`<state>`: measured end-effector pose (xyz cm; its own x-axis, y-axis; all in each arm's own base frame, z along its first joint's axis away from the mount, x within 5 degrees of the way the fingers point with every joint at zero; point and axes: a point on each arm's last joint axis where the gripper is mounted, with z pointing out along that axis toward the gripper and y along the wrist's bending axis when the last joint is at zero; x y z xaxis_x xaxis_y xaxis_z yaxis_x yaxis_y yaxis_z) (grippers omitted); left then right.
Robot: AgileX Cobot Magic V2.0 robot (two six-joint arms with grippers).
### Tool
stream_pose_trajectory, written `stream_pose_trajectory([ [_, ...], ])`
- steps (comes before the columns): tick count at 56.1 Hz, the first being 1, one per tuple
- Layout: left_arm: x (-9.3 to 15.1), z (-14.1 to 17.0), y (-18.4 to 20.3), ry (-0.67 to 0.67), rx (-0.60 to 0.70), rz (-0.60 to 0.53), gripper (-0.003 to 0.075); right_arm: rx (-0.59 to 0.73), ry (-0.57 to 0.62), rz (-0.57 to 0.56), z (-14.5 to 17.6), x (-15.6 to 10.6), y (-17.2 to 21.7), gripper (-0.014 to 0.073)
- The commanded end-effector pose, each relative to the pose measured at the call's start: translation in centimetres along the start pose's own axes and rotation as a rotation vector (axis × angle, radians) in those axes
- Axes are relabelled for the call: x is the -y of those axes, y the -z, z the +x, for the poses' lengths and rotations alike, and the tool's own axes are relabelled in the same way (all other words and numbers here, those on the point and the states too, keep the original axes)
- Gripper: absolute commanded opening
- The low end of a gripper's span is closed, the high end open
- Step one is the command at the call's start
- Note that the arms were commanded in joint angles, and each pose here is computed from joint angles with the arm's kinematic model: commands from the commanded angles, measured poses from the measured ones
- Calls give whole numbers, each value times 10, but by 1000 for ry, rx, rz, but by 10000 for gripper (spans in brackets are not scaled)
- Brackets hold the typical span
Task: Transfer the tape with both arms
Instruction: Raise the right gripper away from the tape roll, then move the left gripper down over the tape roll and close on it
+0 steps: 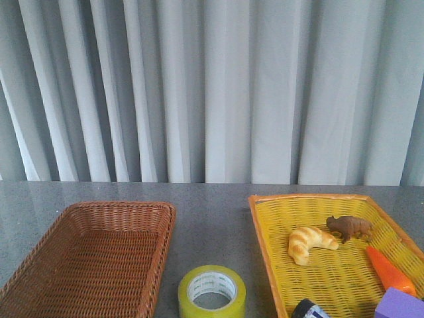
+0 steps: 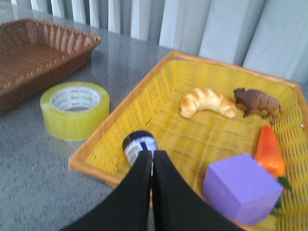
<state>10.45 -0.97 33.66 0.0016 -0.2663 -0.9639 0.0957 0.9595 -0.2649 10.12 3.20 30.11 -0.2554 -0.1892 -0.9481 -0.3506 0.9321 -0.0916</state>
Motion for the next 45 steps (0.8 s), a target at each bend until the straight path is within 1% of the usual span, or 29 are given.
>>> stream_pose_trajectory([
  [1,17,-32,-17,-77,61,80,340,76,-1,43,0,3,2,-6],
  [9,46,-47,-56,-227,-63,191,340,47,-7,38,10,2,-1,-6],
  [14,67,-44,-83,-315,-162,258,340,53,-20,36,10,2,-1,-6],
  [17,83,-45,-99,-370,-205,308,340,56,-29,34,10,1,-1,-6],
  [23,111,-41,-132,-453,-264,375,340,53,-32,32,10,1,-1,-6],
  [28,131,-35,-159,-499,-305,407,340,50,-32,30,10,1,-1,-5],
  [33,145,-23,-188,-559,-354,423,340,46,-34,28,11,1,-1,-5],
  [45,163,14,-246,-653,-528,433,340,24,-40,14,13,0,-1,-5],
])
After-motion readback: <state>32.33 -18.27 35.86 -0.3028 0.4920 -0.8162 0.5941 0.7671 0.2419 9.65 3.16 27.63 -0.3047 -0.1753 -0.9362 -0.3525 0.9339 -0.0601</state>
